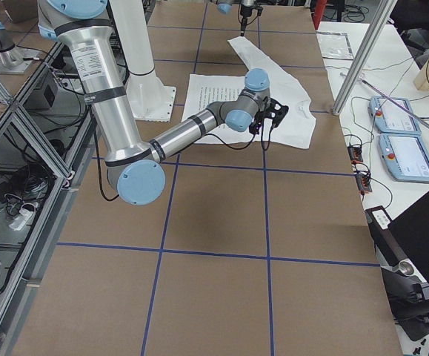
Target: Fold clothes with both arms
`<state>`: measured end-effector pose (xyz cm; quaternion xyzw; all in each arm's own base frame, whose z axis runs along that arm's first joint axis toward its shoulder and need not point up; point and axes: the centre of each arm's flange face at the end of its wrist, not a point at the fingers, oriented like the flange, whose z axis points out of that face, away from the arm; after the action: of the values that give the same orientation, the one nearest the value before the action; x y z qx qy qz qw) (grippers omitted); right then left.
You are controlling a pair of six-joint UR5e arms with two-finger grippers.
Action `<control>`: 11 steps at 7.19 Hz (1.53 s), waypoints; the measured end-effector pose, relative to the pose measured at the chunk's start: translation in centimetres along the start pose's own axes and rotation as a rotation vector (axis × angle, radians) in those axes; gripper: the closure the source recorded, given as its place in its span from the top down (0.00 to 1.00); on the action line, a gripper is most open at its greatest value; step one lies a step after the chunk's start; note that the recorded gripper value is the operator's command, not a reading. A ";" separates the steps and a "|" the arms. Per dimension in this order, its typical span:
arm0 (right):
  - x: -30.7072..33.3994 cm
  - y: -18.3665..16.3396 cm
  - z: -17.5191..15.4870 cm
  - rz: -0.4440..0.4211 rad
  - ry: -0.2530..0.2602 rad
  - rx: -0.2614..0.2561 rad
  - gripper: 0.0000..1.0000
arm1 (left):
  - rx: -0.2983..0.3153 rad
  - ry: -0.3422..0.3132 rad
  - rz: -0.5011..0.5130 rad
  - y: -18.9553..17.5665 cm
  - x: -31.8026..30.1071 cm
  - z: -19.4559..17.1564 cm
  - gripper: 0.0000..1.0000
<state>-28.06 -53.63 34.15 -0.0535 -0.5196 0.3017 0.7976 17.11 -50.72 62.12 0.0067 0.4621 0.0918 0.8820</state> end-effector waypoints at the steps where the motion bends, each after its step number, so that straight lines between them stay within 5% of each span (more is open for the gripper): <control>1: 0.1 -0.1 0.1 0.002 0.002 0.000 1.00 | 0.018 -0.057 -0.005 0.1 -1.0 0.2 0.49; 4: 0.0 0.0 0.1 0.000 0.001 0.000 1.00 | 0.036 -0.187 -0.030 0.5 -4.5 1.6 0.50; 11: 0.1 0.0 -0.1 0.000 -0.001 0.003 1.00 | 0.012 -0.194 -0.058 0.6 -5.7 2.7 0.54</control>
<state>-27.92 -53.57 34.18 -0.0522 -0.5197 0.3025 0.7973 16.08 -50.90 68.35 0.0073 0.3750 0.0626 0.9249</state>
